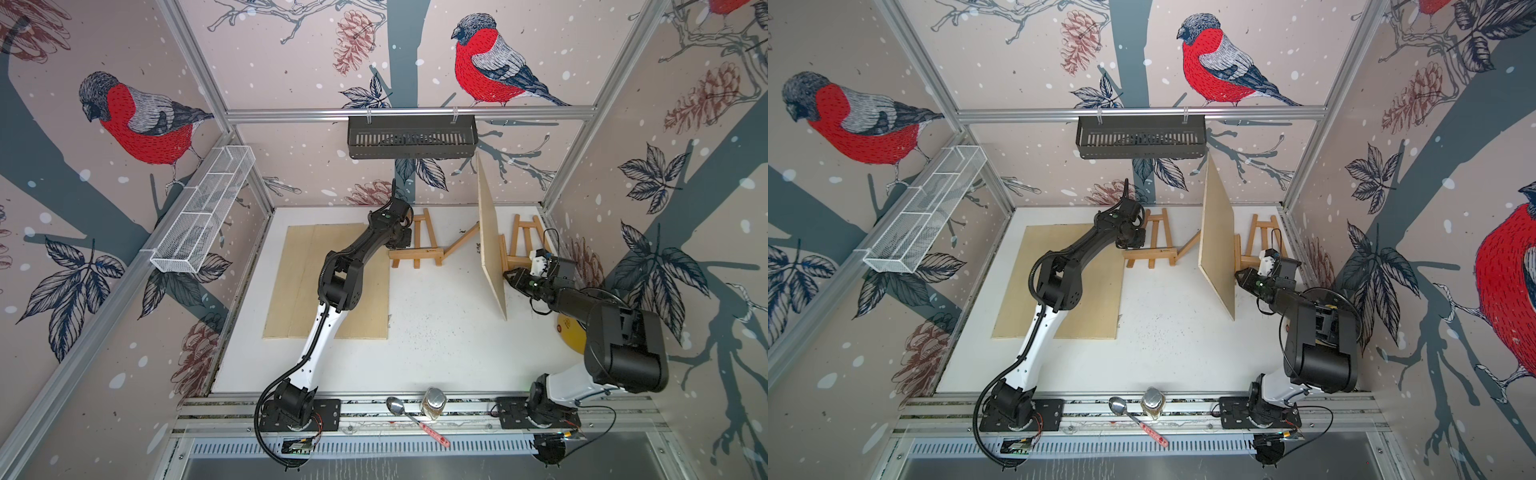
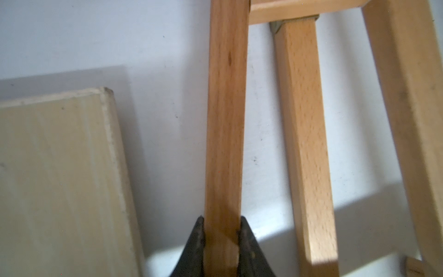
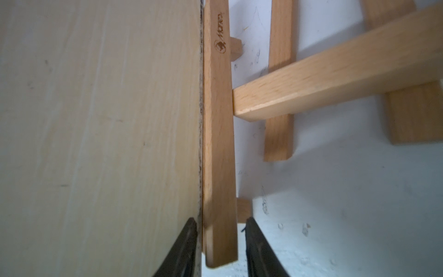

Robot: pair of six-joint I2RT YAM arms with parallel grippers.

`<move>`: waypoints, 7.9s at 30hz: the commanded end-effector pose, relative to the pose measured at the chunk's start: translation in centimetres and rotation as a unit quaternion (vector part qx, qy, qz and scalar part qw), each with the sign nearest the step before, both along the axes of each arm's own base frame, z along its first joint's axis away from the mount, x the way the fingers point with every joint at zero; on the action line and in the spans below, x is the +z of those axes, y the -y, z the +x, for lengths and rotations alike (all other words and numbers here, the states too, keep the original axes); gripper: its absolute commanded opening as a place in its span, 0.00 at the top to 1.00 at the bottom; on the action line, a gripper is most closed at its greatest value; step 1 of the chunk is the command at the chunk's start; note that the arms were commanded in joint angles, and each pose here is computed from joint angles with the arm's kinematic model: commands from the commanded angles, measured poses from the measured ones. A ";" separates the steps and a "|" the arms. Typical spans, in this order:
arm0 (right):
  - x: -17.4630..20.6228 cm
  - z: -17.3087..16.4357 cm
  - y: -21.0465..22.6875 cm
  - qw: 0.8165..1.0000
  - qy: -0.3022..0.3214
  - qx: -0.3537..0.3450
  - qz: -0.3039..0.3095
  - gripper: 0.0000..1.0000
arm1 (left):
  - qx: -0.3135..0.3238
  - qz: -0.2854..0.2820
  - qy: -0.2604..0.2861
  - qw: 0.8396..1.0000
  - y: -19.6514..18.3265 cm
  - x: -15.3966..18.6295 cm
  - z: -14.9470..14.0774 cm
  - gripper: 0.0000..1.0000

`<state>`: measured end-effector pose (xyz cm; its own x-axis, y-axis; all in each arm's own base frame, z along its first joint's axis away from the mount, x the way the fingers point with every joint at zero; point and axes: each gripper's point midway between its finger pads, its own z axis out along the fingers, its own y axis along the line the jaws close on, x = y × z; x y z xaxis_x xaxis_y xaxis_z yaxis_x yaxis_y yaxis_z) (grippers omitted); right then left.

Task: Disassemble the easel
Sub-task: Adjust the easel at the center of the board, then adjust the drawing board.

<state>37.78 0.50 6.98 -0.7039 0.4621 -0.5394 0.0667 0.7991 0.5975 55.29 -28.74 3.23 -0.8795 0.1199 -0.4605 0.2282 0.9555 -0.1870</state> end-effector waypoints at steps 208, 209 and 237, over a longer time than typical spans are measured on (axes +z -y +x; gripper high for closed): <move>-7.5 1.7 -45.8 0.841 0.018 0.431 -0.328 0.52 | 0.396 0.032 -0.089 0.913 -45.0 -3.7 -10.1 1.00; -7.3 1.6 -45.5 0.841 0.019 0.429 -0.329 0.52 | 0.398 0.033 -0.088 0.913 -45.2 -3.6 -10.1 1.00; -6.2 -6.4 -44.3 0.817 0.011 0.472 -0.331 0.53 | 0.467 0.167 -0.137 0.857 -48.2 -2.6 -20.4 1.00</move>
